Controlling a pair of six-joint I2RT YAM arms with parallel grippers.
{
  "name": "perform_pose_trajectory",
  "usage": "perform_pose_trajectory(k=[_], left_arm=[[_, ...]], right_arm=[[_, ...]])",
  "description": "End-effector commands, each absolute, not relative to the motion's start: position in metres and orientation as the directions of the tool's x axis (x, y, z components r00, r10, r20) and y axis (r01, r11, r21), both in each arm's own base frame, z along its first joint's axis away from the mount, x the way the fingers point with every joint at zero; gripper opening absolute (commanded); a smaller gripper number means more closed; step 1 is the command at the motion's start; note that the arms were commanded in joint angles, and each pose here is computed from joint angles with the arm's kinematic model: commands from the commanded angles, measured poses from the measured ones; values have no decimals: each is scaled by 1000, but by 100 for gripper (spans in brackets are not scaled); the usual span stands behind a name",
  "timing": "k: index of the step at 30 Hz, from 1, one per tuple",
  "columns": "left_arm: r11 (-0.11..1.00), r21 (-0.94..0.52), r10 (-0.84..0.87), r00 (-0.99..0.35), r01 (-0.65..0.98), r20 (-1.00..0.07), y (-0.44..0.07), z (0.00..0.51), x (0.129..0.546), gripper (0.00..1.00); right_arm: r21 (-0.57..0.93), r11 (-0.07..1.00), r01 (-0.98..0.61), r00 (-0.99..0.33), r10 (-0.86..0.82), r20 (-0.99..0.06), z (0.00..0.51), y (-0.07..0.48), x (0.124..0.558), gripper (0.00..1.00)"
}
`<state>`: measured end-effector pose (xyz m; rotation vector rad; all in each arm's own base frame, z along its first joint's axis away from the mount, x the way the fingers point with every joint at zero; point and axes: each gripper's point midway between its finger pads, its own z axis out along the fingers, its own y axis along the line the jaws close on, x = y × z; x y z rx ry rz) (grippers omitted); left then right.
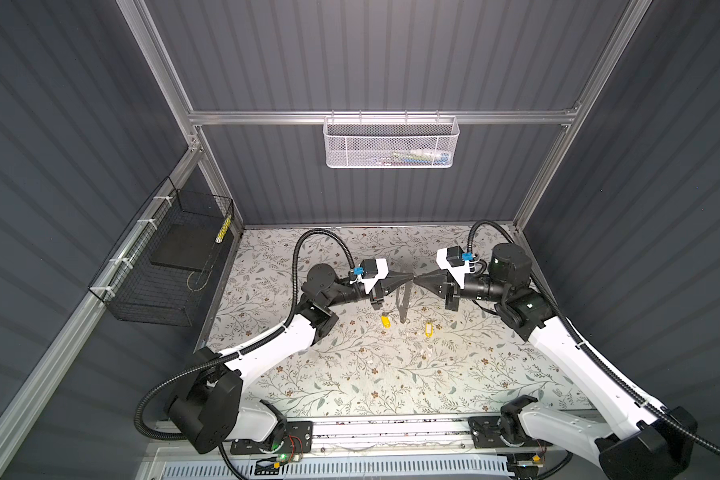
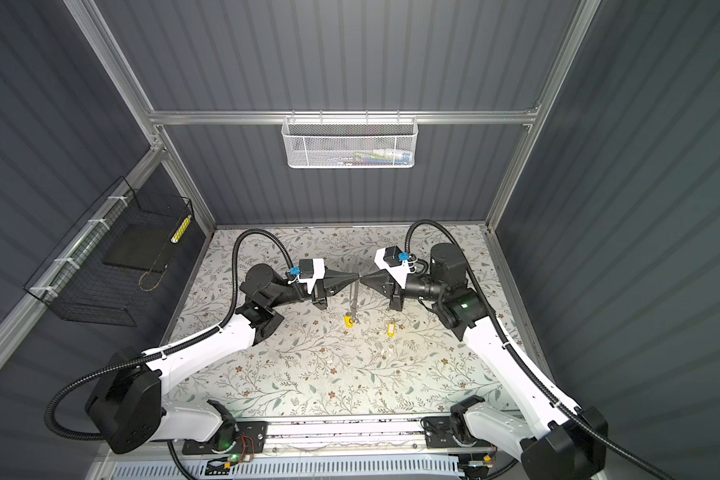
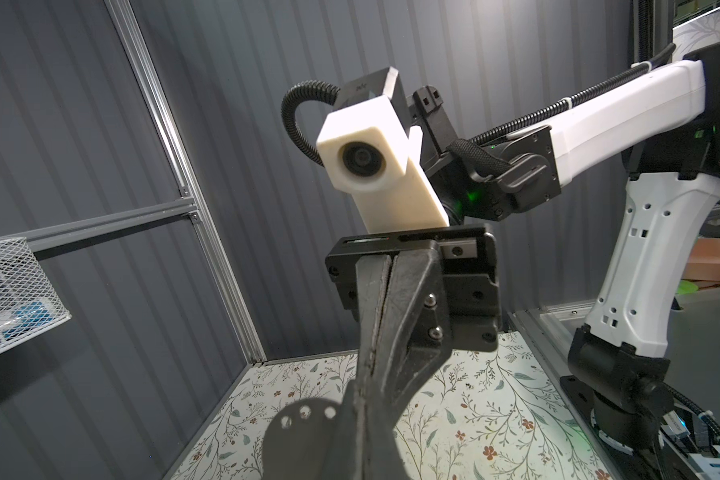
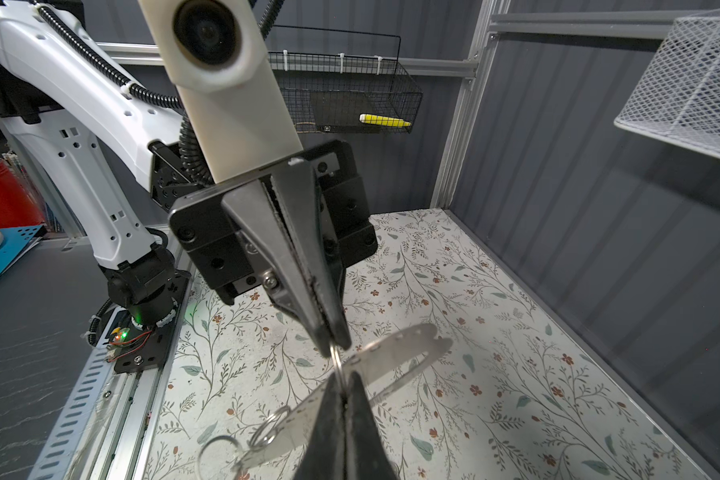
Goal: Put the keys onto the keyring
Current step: 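Lower the held plate and ring toward the yellow-tagged keys with both grippers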
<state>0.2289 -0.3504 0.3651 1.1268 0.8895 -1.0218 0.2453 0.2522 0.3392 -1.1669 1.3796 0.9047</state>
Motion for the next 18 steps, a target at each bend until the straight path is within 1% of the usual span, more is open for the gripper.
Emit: perform_pose_trajectory(k=[1,2,3,7,8,10,13,17,18], left_arm=[[135,269,-192,292,954,-937,-350,376,234,6],[143,270,-190,294,952,-937,-348,376,235,11],[153,269,-189,295,951,-937,-347,377,236,18],[171,268,-182,297,948,-937,-345,378,238,30],[176,270,-177,300,947,-937,-343,379,238,31],[200,269,-155,302,942,-941,-341,378,240,31],[254,279,-75,307,926,-949,-334,377,245,31],[334,272,120,245,902,-962,-325,367,264,25],[349,266,167,220,899,-961,-324,364,268,24]], right_arm=[[-110,252,-961,68,-171,-983,351,251,247,0],[-107,260,-960,62,-178,-982,350,250,249,0],[-103,269,-958,54,-186,-981,347,250,251,0],[-100,300,-949,37,-209,-977,343,248,259,0],[-104,309,-946,36,-216,-976,344,247,260,0],[-77,327,-942,-7,-251,-968,331,248,271,0],[-69,356,-932,-43,-298,-953,323,246,278,0],[-69,390,-918,-93,-381,-920,310,244,287,0],[-56,400,-915,-125,-411,-903,304,242,288,0]])
